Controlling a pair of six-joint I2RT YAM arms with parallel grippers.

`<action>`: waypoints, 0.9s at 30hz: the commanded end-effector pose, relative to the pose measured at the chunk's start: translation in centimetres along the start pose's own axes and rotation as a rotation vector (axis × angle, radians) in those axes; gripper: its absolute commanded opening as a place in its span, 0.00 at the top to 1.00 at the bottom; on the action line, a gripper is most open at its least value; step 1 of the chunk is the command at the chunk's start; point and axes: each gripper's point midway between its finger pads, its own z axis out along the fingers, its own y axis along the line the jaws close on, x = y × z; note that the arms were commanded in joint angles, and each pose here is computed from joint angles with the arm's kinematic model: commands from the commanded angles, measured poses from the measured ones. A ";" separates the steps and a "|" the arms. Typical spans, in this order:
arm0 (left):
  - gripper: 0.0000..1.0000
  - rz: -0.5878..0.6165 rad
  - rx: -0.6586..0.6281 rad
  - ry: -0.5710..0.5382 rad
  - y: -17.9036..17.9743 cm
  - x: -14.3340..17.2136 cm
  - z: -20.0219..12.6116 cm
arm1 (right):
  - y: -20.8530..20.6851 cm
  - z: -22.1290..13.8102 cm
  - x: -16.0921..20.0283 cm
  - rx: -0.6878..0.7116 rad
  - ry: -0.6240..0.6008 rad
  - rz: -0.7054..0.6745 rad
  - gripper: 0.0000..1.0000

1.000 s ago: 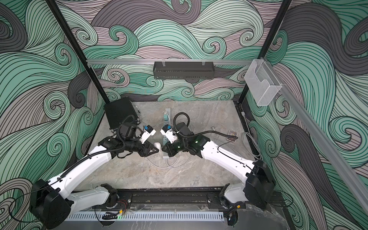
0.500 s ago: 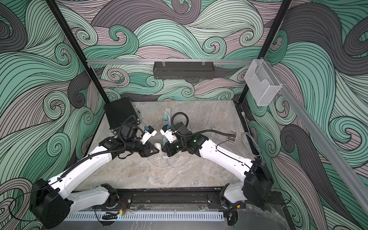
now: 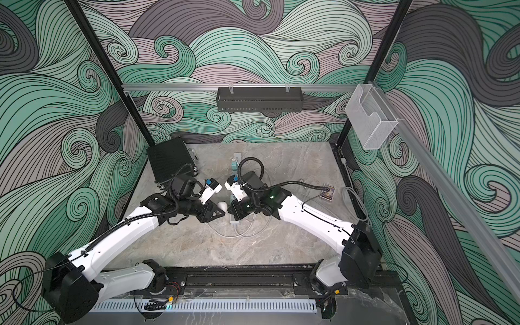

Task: Charge the bluetooth headset
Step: Insert the charging cable into the bluetooth headset.

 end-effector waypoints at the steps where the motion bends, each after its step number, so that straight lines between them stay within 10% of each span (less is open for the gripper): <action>1: 0.88 0.114 0.236 -0.022 -5.6 -1.3 -0.6 | 1.2 0.0 -4.9 -0.017 -0.163 -0.077 1.00; 10: 0.88 0.026 0.264 -0.077 -6.3 -3.6 -1.0 | 1.0 0.9 -5.1 -0.036 -0.167 -0.037 1.00; 15: 0.89 -0.073 0.060 -0.001 -2.9 -1.6 -0.7 | -0.8 -0.3 -4.5 -0.030 -0.162 0.038 1.00; 22: 0.89 -0.209 -0.147 0.132 1.6 2.8 -0.8 | -3.7 -3.9 -2.2 0.044 -0.165 0.066 0.53; 27: 0.89 -0.304 -0.187 0.267 3.0 5.9 0.6 | -6.5 -6.6 -1.3 0.147 -0.203 0.102 0.41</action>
